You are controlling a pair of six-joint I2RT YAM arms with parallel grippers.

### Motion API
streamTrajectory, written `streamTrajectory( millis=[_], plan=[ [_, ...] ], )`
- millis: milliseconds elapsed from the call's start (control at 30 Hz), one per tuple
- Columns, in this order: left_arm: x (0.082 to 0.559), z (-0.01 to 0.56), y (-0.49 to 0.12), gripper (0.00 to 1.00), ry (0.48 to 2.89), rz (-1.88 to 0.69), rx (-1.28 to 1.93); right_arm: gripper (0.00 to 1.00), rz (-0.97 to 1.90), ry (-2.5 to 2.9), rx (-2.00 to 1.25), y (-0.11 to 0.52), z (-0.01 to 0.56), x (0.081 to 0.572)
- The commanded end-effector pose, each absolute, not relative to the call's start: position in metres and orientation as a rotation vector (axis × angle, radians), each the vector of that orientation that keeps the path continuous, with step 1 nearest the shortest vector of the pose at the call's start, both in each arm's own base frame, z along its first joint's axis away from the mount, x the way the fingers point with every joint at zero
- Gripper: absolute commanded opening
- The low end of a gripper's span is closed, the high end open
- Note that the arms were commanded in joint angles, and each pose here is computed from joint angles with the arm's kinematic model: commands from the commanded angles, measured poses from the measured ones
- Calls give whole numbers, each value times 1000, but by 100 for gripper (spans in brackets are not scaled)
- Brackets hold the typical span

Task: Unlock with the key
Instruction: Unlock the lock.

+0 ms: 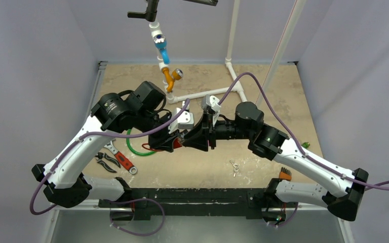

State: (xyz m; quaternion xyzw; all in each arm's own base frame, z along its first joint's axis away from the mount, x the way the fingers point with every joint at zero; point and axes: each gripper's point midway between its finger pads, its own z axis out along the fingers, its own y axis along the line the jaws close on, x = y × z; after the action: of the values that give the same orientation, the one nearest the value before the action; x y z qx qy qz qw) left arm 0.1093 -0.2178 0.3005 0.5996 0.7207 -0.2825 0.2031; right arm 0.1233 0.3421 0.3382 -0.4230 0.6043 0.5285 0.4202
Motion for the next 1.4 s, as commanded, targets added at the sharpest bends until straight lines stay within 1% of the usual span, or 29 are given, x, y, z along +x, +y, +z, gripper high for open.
streamTrajectory(
  millis=[0,267,433,633,833,1067,1200,1300,1367],
  plan=[
    [104,317,-225,0,1929,-851,1646,31,1358,1410,-1051,345,368,122],
    [103,315,-228,0,1934,-873,1644,15,1383,1414,-1051,351,366,123],
    [105,315,-229,0,1939,-865,1638,0,1381,1431,-1048,353,362,125],
    [117,315,-228,0,1954,-798,1596,0,1377,1489,-1050,353,350,126],
    [153,318,-222,0,1966,-578,1495,0,1343,1642,-984,354,325,137],
    [178,334,-216,0,1927,-421,1405,0,1395,1740,-905,361,310,140],
    [178,343,-215,0,1813,-284,1492,0,1448,1757,-865,365,313,142],
    [176,357,-221,0,1710,-264,1501,0,1474,1742,-850,368,319,145],
    [178,363,-226,0,1683,-254,1491,0,1490,1734,-839,368,322,145]
  ],
)
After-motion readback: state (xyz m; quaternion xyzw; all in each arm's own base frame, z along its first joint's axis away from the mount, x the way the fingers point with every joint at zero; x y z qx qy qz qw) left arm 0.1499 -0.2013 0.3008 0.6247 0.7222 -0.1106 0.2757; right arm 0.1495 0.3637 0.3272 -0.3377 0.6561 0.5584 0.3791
